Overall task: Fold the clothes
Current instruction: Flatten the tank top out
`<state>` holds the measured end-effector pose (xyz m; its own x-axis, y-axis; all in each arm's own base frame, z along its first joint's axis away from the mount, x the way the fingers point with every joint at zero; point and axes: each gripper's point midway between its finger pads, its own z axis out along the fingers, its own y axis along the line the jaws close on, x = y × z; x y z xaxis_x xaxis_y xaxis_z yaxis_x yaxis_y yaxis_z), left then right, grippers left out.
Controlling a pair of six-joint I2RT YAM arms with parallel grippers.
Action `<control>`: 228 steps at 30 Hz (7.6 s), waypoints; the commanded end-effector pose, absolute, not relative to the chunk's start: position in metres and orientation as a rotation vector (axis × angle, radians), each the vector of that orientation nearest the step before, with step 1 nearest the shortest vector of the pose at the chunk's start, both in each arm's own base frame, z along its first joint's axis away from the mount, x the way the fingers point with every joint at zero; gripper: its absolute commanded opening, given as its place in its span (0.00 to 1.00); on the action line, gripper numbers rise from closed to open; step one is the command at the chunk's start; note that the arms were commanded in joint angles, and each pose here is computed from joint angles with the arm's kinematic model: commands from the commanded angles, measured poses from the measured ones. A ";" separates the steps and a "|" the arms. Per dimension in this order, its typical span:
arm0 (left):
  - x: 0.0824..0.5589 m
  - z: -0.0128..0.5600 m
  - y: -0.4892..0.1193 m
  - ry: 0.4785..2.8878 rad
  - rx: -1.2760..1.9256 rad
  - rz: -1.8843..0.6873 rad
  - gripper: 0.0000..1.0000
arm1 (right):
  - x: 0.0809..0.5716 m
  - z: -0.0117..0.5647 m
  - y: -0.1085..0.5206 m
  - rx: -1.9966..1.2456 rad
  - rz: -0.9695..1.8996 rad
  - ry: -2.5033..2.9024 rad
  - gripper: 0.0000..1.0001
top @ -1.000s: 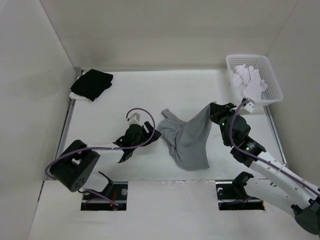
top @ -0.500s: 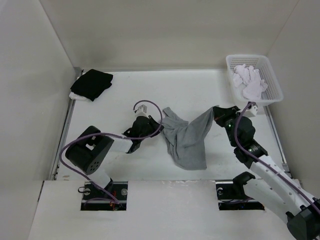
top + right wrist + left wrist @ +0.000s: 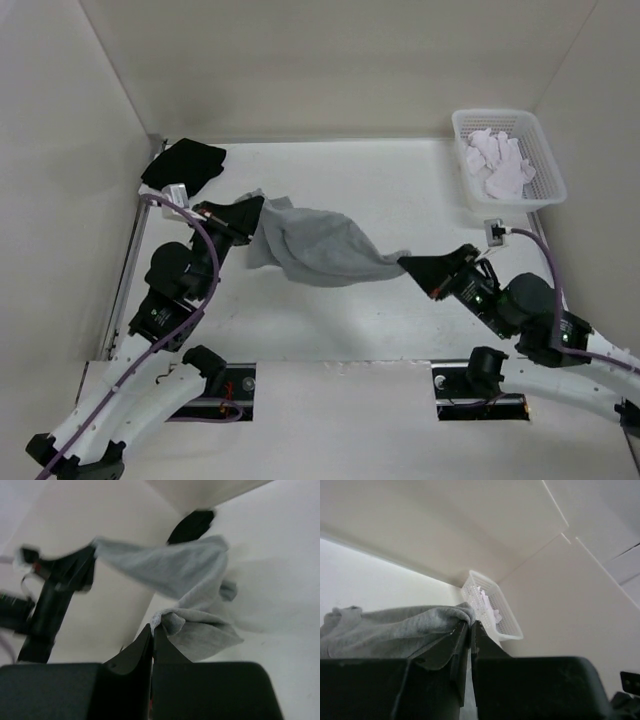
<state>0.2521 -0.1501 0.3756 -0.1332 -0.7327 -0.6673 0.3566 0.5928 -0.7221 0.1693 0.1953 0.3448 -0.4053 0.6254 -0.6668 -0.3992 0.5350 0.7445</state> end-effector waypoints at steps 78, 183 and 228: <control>0.235 0.126 -0.108 2.184 -0.434 -0.146 0.46 | 0.208 0.120 0.162 0.402 0.555 2.079 0.43; 0.293 0.187 -0.090 1.839 -0.635 -0.561 0.01 | 0.365 0.088 0.246 0.313 0.796 2.140 0.00; 0.305 0.158 -0.092 1.875 -0.657 -0.566 0.02 | 0.387 0.071 0.206 0.414 0.911 2.081 0.31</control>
<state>0.3004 -0.0902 0.1494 -0.3512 -0.6569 -0.6672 -0.2143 0.7501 -0.6257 0.3669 0.1985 0.0488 -0.6610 0.5395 -0.5215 0.0399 0.7193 0.6935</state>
